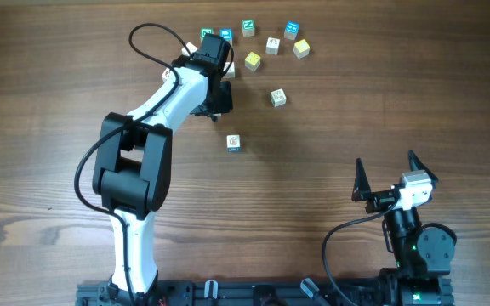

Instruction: Form a tower

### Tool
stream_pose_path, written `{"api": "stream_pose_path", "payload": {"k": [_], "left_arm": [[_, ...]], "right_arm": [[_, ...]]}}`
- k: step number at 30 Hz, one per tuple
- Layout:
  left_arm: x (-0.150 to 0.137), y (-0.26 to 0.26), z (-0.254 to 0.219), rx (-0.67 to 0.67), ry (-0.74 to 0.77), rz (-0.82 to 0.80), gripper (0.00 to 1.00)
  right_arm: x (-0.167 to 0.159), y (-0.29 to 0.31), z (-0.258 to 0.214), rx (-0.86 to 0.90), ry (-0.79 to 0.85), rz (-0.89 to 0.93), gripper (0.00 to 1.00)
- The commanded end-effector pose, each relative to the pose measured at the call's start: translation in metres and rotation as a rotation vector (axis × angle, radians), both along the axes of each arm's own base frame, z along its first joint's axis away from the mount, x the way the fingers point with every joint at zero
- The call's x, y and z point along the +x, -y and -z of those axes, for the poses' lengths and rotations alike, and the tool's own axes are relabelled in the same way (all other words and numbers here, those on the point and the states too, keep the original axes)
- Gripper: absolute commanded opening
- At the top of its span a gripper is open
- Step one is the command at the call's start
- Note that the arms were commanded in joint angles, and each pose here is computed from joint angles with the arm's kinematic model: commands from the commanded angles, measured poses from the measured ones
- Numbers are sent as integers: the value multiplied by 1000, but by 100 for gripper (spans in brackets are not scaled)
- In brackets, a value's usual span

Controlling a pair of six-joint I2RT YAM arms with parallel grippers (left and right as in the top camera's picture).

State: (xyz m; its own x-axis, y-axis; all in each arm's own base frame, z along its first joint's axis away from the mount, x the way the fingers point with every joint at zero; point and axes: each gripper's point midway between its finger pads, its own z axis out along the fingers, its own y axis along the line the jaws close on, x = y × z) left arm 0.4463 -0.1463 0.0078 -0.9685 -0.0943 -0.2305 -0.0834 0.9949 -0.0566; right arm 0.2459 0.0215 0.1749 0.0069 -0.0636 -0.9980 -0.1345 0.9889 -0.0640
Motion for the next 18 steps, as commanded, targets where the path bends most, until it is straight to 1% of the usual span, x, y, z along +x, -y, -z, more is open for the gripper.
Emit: {"api": "stream_pose_path", "payload": {"k": [1,5,13,15,18], "left_arm": [[1,0,-16,-14,23,4,38],[1,-2,-16,-4,27,2,39],[4,-1,-34,-17,66,1,28],[3,-2,-51,-25,86,1,28],[-11,-6,-75,-23,80,0,23]], "right_arm": [[-1,-1,-3,14,10,-8,100],[-1,-1,-3,14,10,-8,100],[-1,-1,-3,14,10,-8,100],[-1,-1,-3,14,10,-8,100],[-1,-1,-3,14,10,-8,100]]}}
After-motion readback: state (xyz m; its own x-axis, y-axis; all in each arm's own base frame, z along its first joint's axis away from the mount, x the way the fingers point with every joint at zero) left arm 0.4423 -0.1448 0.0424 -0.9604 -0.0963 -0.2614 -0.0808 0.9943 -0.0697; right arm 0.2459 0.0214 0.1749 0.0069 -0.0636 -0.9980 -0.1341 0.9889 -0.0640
